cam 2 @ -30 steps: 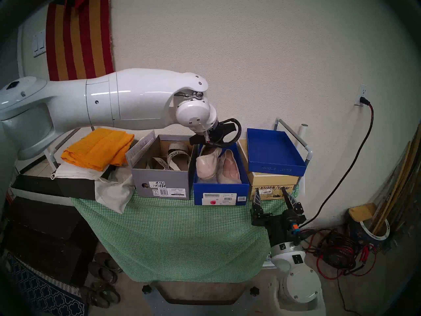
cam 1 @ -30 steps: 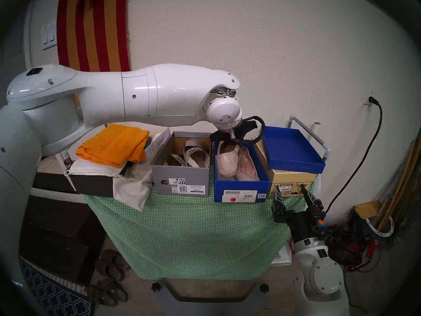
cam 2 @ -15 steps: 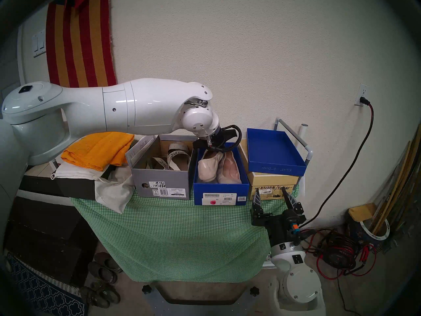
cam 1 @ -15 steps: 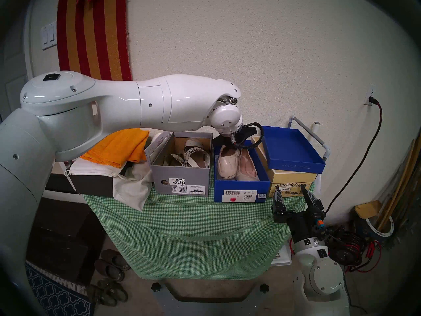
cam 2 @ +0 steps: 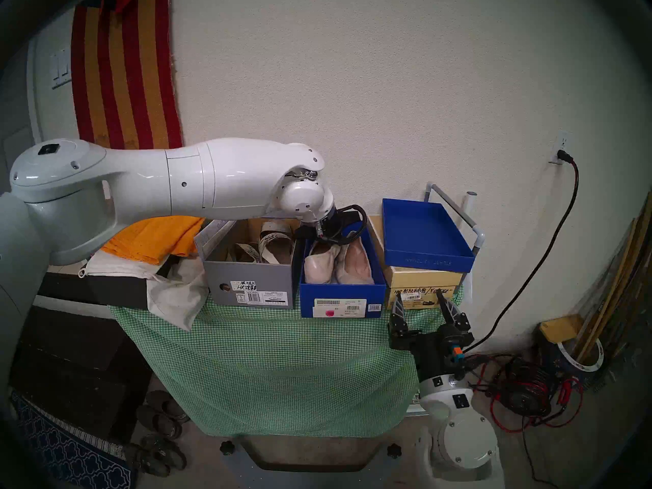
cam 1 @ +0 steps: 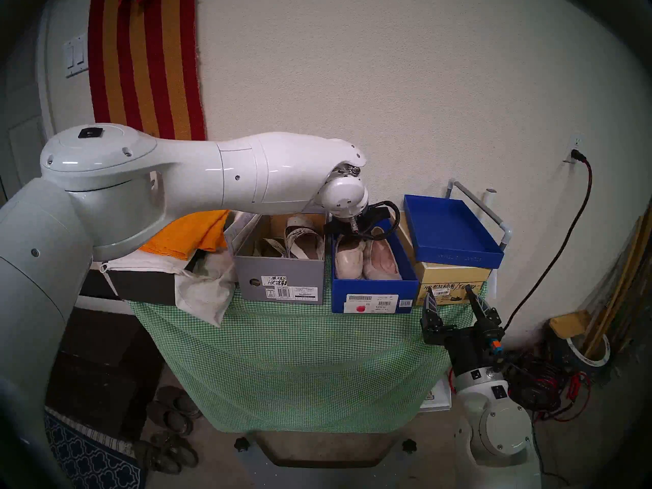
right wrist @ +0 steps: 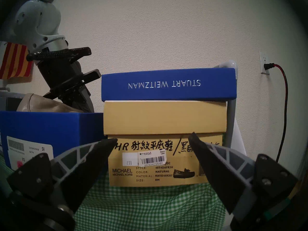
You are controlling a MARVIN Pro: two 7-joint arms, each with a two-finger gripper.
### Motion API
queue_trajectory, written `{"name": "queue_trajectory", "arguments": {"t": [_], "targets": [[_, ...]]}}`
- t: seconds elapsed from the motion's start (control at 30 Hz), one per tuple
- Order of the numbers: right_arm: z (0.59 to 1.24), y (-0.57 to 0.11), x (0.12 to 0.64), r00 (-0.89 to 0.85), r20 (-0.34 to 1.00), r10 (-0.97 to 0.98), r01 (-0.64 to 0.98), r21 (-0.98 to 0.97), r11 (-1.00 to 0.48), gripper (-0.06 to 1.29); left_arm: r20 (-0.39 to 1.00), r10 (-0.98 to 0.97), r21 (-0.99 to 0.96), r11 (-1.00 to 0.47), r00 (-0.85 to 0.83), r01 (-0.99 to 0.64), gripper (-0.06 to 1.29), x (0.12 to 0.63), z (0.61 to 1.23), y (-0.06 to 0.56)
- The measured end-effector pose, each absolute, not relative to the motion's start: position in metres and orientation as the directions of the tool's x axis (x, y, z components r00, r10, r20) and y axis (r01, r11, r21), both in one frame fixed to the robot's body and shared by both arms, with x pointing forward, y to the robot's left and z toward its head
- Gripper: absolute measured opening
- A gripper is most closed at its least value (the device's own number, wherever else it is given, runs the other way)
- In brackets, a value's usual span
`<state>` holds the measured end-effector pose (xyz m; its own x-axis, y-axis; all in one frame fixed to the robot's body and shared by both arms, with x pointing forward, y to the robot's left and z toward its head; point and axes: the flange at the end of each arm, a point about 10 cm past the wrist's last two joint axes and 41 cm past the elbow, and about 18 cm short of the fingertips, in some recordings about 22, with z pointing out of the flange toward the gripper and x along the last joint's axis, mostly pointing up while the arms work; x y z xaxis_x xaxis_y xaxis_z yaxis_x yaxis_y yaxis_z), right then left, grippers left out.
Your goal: Put shoes into shoe box
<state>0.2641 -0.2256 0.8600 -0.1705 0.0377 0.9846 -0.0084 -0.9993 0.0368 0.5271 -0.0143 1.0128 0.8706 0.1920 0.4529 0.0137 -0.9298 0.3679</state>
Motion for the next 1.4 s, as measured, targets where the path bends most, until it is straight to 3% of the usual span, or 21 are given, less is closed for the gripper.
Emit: {"name": "queue_trajectory", "arguments": {"t": [1.13, 1.27, 1.37, 1.4], "targets": [[0.860, -0.226, 0.264, -0.170, 0.985, 0.038, -0.008, 0.037, -0.999, 1.24, 0.434, 0.198, 0.387, -0.922, 0.879, 0.017, 0.00, 0.534, 0.992, -0.013], [0.860, -0.226, 0.264, -0.170, 0.985, 0.038, -0.008, 0.037, -0.999, 1.24, 0.441, 0.180, 0.378, -0.926, 0.879, 0.000, 0.90, 0.528, 1.000, -0.014], [0.860, -0.226, 0.264, -0.171, 0.985, 0.038, -0.008, 0.037, -0.999, 1.24, 0.453, 0.169, 0.372, -0.928, 0.876, -0.014, 0.92, 0.525, 1.009, -0.014], [0.860, -0.226, 0.264, -0.170, 0.985, 0.038, -0.008, 0.037, -0.999, 1.24, 0.457, 0.167, 0.373, -0.928, 0.874, -0.017, 1.02, 0.524, 1.013, -0.014]]}}
